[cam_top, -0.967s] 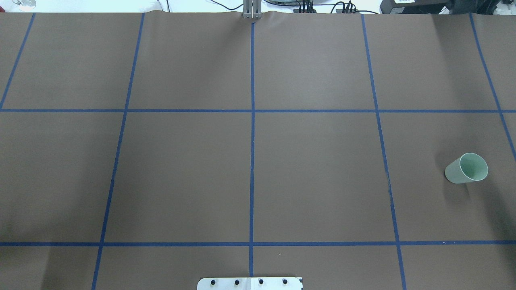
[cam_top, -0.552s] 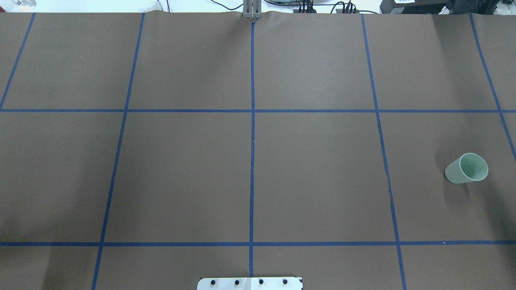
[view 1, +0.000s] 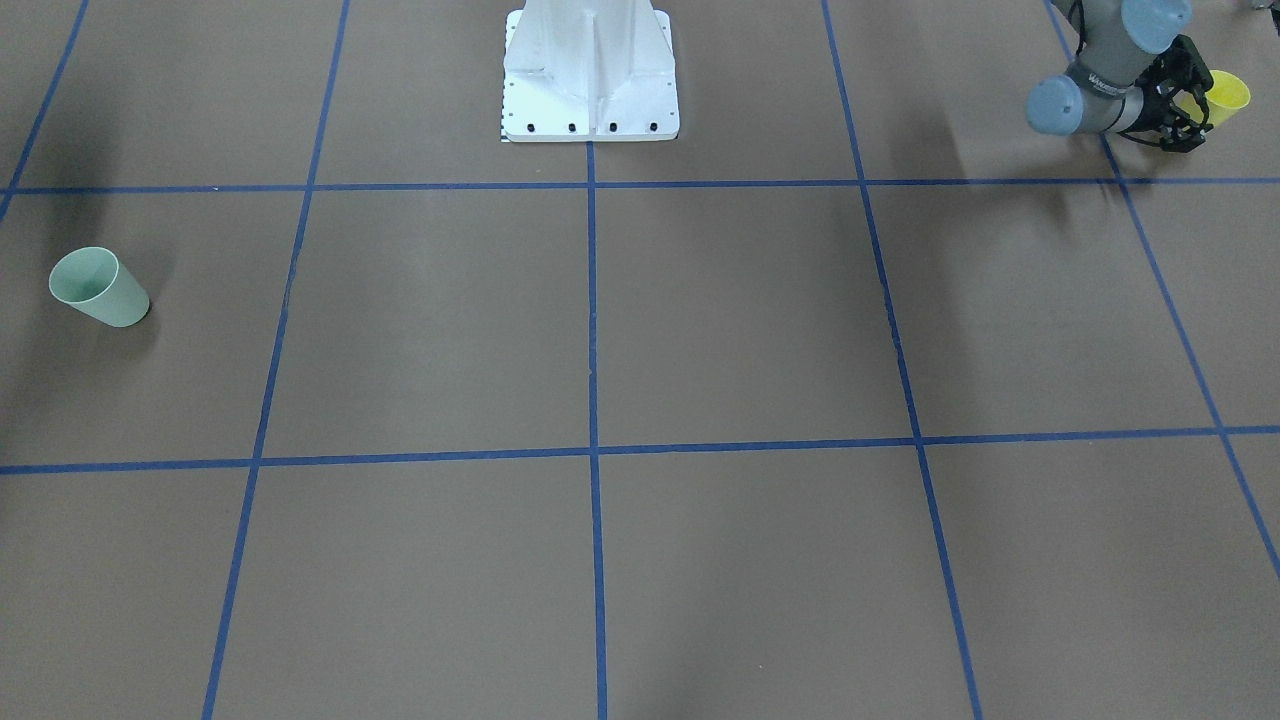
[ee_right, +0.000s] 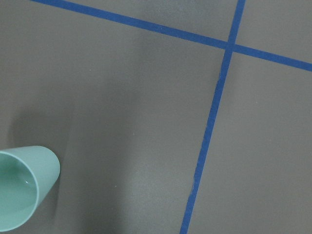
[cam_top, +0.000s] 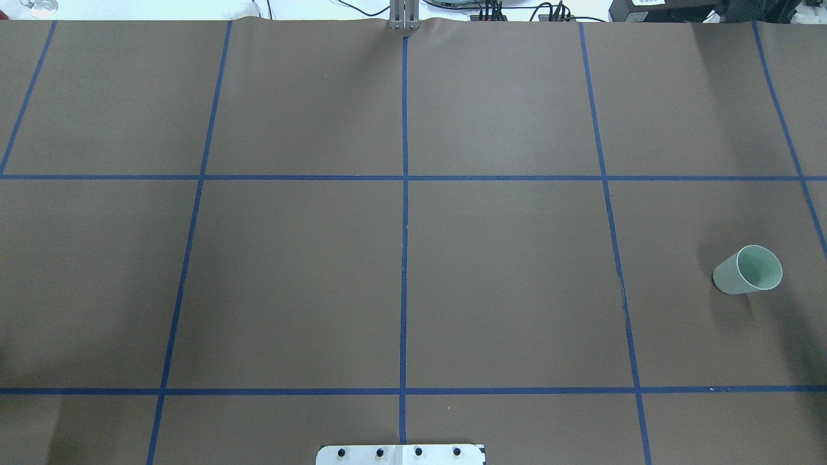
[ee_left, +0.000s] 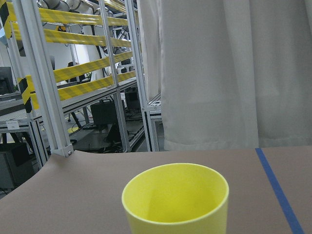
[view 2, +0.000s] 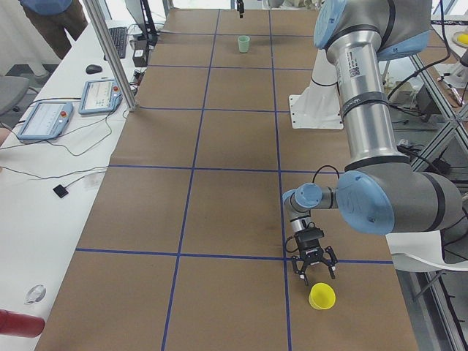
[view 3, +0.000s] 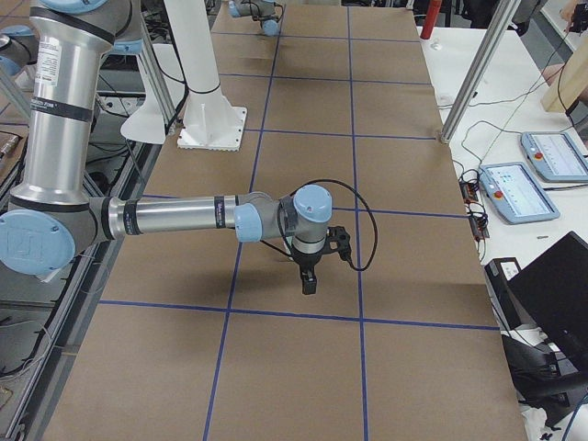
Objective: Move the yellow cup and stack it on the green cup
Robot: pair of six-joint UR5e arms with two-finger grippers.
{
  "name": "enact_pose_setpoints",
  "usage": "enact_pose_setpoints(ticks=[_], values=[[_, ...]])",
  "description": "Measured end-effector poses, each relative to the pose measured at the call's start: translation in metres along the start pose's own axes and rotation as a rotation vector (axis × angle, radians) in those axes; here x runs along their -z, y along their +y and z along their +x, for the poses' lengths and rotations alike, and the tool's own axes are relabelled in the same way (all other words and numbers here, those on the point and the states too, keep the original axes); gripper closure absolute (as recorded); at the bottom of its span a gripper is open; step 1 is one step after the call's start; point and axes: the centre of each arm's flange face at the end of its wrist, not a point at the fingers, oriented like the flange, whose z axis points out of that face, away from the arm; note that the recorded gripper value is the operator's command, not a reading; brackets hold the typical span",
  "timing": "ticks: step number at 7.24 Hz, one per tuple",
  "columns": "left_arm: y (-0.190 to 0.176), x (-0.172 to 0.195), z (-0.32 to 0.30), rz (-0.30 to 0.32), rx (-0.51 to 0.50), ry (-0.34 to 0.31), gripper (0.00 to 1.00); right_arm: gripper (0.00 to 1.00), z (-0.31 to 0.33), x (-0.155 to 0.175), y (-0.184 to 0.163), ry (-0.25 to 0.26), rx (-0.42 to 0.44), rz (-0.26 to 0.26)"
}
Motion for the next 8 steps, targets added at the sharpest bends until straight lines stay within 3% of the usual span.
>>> enact_pose_setpoints(ticks=[6,7,8], values=[[0.006,-0.037,0.007,-0.007,0.014,0.005,0.04,0.00,-0.002,0.001,0.000,-0.015,0.003,0.003],[0.007,-0.042,0.008,-0.006,0.014,0.005,0.11,0.00,-0.003,0.002,0.000,-0.016,0.004,0.004],[0.007,-0.046,0.009,-0.006,0.014,0.005,0.57,0.00,-0.003,0.002,0.000,-0.019,0.004,0.004]])
